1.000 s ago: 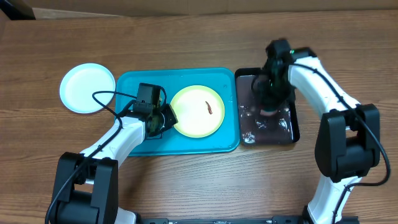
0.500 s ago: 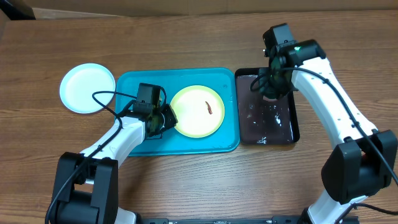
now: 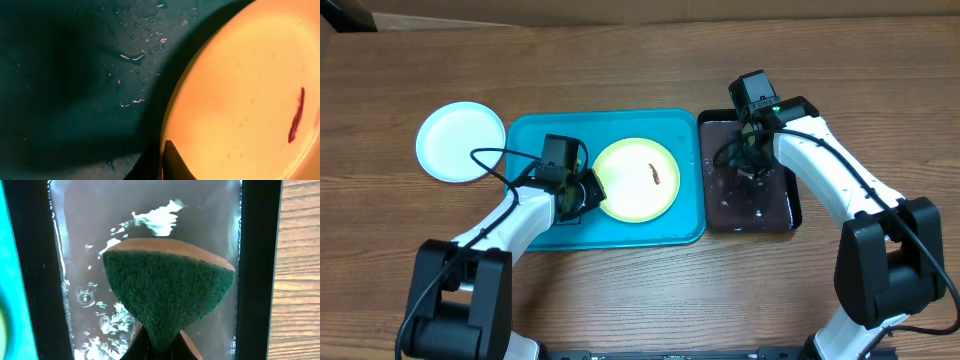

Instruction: Clean dirty plates on tray and stack at the side

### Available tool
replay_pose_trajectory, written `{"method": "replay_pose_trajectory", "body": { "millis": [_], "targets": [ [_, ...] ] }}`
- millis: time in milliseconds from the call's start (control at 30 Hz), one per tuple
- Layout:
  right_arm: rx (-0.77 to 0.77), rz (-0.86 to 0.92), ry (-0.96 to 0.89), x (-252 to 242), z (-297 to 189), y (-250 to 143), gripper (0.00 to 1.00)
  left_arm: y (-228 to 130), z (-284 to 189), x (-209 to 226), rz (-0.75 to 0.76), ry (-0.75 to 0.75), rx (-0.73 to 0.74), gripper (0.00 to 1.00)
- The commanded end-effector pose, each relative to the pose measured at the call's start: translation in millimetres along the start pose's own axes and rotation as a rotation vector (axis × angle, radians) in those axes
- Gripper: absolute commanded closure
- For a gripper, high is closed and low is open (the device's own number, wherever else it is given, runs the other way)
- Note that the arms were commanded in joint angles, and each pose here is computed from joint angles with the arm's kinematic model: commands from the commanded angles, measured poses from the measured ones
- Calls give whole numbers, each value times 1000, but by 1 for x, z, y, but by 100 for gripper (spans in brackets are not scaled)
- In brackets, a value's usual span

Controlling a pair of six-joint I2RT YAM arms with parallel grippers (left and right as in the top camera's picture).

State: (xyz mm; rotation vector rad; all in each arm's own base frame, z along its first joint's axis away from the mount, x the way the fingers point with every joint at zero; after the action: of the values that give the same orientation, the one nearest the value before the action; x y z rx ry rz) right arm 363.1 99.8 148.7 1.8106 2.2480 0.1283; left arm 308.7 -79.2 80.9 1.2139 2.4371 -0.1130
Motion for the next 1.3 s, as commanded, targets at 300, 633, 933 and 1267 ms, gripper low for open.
{"method": "replay_pose_trajectory", "body": {
  "millis": [300, 633, 933, 1267],
  "targets": [
    [-58, -2, -77, -4, -30, 8, 96, 0, 4, 2, -13, 11, 9, 68],
    [-43, -8, -81, -4, -30, 5, 96, 0, 2, 1, -31, -27, 41, 67],
    [-43, -12, -81, -4, -30, 5, 96, 1, -3, 0, -29, -23, 25, 74],
    [-43, -12, -80, -4, -30, 5, 96, 2, -11, -1, -23, -16, -7, 76]
  ]
}}
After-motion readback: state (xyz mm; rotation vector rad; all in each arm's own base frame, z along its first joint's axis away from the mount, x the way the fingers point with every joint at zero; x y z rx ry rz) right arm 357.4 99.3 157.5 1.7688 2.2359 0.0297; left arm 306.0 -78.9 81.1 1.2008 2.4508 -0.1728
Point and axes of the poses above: each gripper's point midway between its finger pads, its own z axis out along the fingers, its own x axis along the line the jaws close on, y = z × x, the point moved 8 cm from there along -z, back along the fingers, and after that the axes turned 13 degrees about -z, right-handed, at the moved point
